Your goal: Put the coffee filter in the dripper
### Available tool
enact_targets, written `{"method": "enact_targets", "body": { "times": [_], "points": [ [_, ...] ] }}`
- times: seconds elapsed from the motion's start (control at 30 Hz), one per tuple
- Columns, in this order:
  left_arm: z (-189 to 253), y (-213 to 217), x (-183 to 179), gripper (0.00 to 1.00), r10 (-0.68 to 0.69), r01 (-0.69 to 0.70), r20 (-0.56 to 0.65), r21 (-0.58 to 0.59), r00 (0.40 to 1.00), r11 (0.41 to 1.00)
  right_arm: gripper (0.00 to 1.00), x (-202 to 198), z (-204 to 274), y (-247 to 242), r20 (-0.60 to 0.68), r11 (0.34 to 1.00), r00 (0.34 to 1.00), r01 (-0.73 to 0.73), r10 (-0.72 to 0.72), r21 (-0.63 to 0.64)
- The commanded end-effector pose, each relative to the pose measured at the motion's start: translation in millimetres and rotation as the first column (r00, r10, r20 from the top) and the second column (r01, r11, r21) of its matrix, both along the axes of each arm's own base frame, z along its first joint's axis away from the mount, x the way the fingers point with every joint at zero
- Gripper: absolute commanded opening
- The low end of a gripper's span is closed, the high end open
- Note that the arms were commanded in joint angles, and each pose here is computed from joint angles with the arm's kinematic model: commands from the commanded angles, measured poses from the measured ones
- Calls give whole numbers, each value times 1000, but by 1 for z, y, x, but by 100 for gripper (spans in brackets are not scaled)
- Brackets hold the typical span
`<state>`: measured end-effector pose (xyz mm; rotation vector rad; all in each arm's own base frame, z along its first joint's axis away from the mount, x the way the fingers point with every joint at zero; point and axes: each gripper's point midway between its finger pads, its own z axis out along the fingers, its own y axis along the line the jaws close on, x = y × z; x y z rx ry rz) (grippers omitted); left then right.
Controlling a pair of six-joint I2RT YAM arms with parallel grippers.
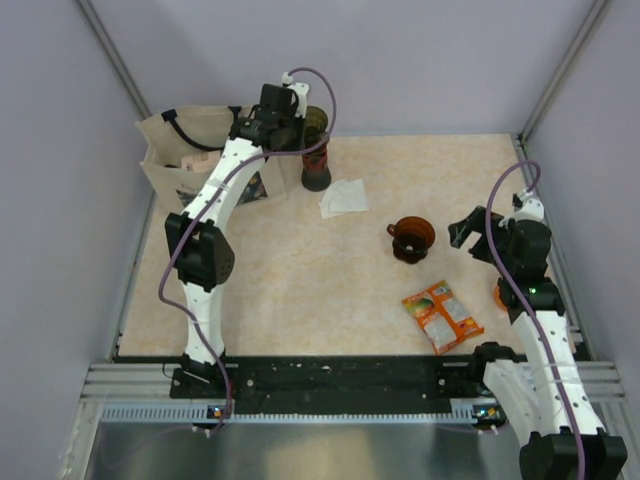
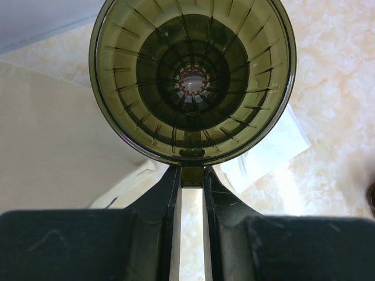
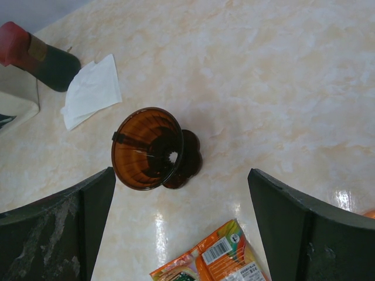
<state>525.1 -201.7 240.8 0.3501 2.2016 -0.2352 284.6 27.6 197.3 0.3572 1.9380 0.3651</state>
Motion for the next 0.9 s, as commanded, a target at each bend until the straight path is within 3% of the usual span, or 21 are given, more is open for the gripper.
{"method": "enact_targets", "body": {
  "times": [0.0, 0.87],
  "points": [
    [24, -8, 8, 0, -40, 43, 60, -40, 997, 998, 96, 4, 5, -4, 32, 1000, 999, 8, -7, -19],
    [-5, -3, 16, 7, -20, 20, -3, 14, 1000, 1000, 95, 5, 3, -5, 21, 1000, 1000, 13, -13, -21]
  ]
}}
